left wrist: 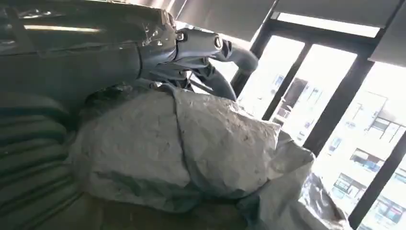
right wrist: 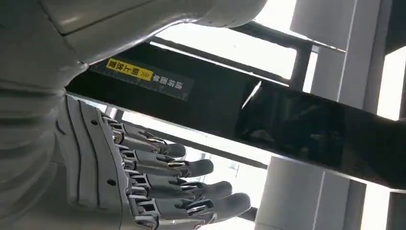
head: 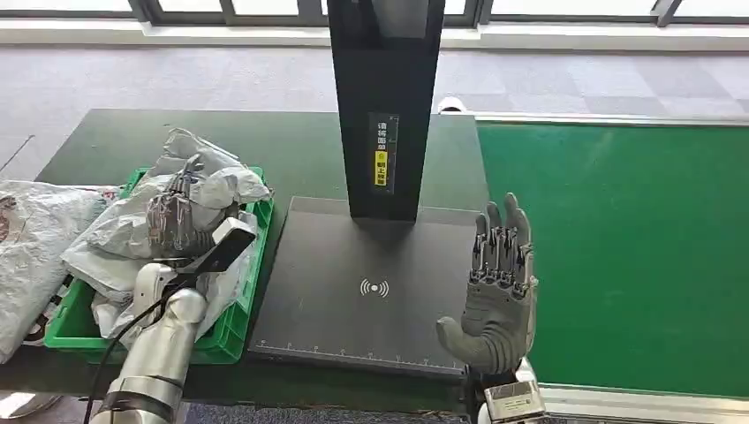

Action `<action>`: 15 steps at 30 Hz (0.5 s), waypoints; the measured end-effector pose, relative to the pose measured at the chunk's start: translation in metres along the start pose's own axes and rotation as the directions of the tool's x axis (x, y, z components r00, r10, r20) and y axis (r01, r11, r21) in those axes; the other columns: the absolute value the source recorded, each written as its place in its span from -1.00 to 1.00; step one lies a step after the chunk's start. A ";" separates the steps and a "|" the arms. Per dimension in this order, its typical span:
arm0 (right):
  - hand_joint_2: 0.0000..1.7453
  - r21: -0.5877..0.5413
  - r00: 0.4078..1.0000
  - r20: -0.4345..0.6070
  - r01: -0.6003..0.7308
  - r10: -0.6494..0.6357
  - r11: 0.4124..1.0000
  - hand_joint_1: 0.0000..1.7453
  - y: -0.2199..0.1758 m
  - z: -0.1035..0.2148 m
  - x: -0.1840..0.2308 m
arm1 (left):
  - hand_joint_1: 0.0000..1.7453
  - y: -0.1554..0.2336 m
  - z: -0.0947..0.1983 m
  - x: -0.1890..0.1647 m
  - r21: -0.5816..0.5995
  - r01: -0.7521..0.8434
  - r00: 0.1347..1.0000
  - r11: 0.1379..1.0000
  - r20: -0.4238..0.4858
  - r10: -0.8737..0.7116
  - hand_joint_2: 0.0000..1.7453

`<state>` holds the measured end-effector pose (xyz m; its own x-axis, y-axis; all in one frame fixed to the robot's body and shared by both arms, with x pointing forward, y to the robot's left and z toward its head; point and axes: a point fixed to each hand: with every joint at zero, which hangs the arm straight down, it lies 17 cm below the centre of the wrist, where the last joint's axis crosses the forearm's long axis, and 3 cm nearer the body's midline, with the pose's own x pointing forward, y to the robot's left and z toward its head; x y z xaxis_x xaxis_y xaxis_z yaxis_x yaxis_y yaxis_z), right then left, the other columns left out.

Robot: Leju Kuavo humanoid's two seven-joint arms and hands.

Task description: Moved the parcel from conveyor to table for the left to box.

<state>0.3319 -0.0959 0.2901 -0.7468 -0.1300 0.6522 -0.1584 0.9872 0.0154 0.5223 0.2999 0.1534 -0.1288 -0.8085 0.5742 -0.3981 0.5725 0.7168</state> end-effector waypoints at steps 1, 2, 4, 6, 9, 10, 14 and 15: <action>1.00 -0.001 1.000 0.000 -0.002 0.002 1.000 -1.00 0.000 0.000 0.000 | -1.00 0.000 0.000 0.000 0.003 -0.006 1.000 1.000 0.000 0.006 -1.00; 1.00 -0.004 1.000 0.001 -0.007 0.007 1.000 -1.00 -0.001 0.000 0.000 | -1.00 0.002 -0.001 0.000 0.013 -0.018 1.000 1.000 0.001 0.018 -1.00; 1.00 -0.014 1.000 0.003 -0.024 0.024 1.000 -1.00 -0.003 0.000 0.000 | -1.00 0.014 -0.002 0.004 0.064 -0.070 0.997 0.995 0.012 0.070 -1.00; 1.00 -0.031 0.999 0.008 -0.043 0.043 0.999 -1.00 -0.006 0.001 0.002 | -1.00 0.036 -0.003 0.013 0.142 -0.162 0.987 0.977 0.038 0.158 -1.00; 1.00 -0.045 0.998 0.019 -0.060 0.060 0.997 -1.00 -0.007 0.002 0.008 | -1.00 0.068 0.005 0.027 0.238 -0.323 0.946 0.916 0.093 0.309 -1.00; 1.00 -0.050 0.998 0.020 -0.062 0.063 0.997 -1.00 -0.008 0.002 0.009 | -1.00 0.076 0.010 0.033 0.257 -0.365 0.931 0.895 0.117 0.346 -1.00; 1.00 -0.056 0.997 0.031 -0.064 0.066 0.996 -1.00 -0.009 0.004 0.017 | -1.00 0.086 0.035 0.061 0.254 -0.477 0.877 0.841 0.198 0.437 -1.00; 1.00 -0.058 0.997 0.032 -0.065 0.066 0.996 -1.00 -0.009 0.005 0.019 | -1.00 0.087 0.041 0.067 0.251 -0.499 0.864 0.830 0.214 0.455 -1.00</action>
<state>0.3162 -0.1078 0.2981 -0.7757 -0.0669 0.6275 -0.0725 0.9972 0.0168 0.4413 0.2900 0.2382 -0.4872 -0.4673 0.7378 -0.4935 0.8443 0.2089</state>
